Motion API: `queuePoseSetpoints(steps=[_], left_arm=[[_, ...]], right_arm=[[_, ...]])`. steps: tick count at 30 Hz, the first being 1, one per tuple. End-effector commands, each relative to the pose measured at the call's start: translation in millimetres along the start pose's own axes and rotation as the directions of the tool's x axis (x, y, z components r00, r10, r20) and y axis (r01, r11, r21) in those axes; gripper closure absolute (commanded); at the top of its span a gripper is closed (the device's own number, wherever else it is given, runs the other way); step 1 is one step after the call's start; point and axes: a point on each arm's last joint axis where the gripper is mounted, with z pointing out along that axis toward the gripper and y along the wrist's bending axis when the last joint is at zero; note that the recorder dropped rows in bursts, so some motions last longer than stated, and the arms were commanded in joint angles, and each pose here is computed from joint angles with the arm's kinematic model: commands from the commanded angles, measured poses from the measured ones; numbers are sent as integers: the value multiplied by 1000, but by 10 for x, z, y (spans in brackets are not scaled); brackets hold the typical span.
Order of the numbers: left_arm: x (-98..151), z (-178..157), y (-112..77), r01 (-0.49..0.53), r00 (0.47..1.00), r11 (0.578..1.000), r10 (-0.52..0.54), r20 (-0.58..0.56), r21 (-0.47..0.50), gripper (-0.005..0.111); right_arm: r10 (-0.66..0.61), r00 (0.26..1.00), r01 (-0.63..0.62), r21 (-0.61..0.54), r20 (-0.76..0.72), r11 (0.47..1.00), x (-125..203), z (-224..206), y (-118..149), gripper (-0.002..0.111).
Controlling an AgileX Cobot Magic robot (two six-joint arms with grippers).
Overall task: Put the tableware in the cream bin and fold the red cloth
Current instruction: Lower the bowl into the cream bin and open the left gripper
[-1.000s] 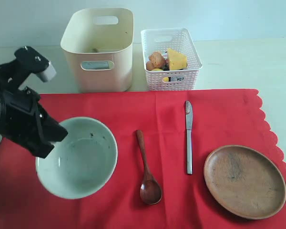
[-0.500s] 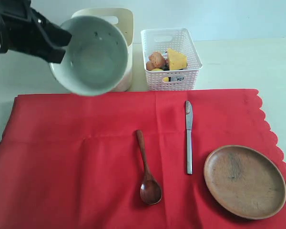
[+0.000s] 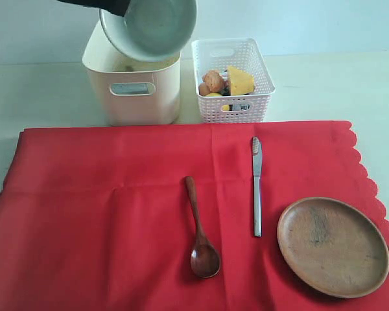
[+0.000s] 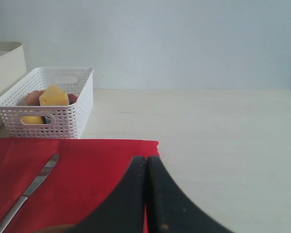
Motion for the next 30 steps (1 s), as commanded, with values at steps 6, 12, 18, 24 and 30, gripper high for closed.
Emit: queuePoseSetpoints(steps=[6,12,18,24,30], left_arm=[[29,487,627,116,993,988,-115,13,-100,107],[324,922,854,147,987,982,-154,-49,-117,107],[652,1269,838,156,977,983,-167,-131,-96,107],[707,1326,828,158,975,983,-170,-140,-97,78],[611,1284,858,151,980,983,-163,-111,-106,54]], right_arm=[[-1,1000,1,4,14,1000,1,-1,-2,108],[-1,1000,1,4,14,1000,1,-1,-2,108],[-1,1000,1,4,14,1000,1,-1,-2,108],[-1,1000,1,4,14,1000,1,-1,-2,108],[-1,1000,1,4,14,1000,1,-1,-2,108]])
